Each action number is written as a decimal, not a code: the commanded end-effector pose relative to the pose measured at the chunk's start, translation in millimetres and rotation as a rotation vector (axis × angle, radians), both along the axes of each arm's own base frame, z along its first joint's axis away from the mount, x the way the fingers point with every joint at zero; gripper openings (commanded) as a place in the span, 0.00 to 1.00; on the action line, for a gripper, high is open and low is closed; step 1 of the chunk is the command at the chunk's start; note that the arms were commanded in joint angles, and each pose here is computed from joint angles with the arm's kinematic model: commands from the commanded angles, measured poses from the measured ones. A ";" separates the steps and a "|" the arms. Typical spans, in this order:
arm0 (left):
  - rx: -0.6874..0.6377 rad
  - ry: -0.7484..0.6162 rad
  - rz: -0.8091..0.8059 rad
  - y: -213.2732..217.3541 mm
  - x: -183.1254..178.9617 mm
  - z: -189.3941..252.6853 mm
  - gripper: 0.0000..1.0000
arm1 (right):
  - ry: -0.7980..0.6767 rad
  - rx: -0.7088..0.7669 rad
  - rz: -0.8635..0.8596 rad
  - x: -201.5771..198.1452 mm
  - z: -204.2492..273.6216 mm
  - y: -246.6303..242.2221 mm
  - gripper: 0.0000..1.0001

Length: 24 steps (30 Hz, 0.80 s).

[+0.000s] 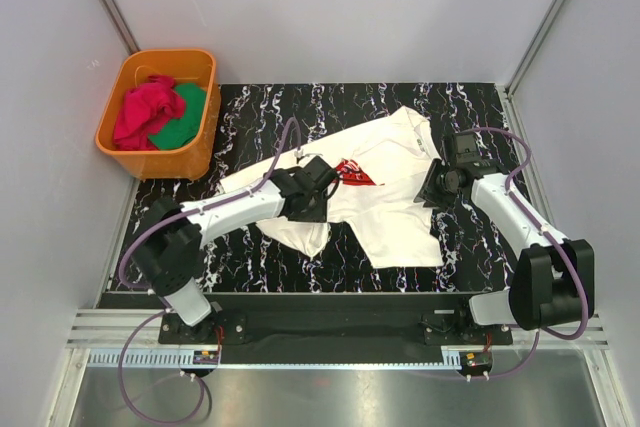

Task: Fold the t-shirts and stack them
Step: Flatten the tshirt out

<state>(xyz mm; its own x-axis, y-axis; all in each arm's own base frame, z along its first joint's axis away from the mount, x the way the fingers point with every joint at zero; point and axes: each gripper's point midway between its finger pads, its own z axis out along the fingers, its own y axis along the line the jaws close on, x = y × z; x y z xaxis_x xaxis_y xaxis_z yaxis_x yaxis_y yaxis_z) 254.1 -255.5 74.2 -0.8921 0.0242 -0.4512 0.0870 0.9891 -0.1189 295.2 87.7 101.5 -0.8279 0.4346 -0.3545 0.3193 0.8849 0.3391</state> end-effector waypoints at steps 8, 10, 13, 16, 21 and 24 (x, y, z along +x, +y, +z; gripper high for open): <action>0.039 -0.041 0.038 -2.0 13.4 -4.6 0.42 | -0.035 -0.003 0.008 2.0 7.6 -3.1 0.37; 0.033 -0.044 0.041 -1.5 12.8 -5.0 0.41 | -0.032 -0.005 0.006 1.1 5.7 -4.8 0.37; 0.047 -0.037 0.031 -1.9 13.2 -10.0 0.38 | -0.029 -0.001 0.010 0.4 3.8 -4.6 0.37; 0.056 -0.030 0.028 -1.5 13.0 -15.7 0.34 | -0.023 0.003 0.011 -0.2 2.5 -3.8 0.37; 0.058 -0.046 0.037 3.7 15.2 -14.4 0.17 | -0.016 0.000 0.004 -3.1 1.7 -5.4 0.38; 0.066 -0.071 0.057 10.8 15.6 -4.1 0.00 | 0.007 -0.009 -0.004 -7.2 -3.7 -7.7 0.42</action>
<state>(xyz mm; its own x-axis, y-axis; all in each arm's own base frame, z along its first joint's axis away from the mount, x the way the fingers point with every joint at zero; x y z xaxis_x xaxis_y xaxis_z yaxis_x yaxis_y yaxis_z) 258.5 -251.0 53.6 -0.8962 0.0297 -0.4426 0.0585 0.9970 -0.0516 290.4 83.9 95.1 -0.8335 0.4366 -0.3385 0.3286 0.8844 0.3315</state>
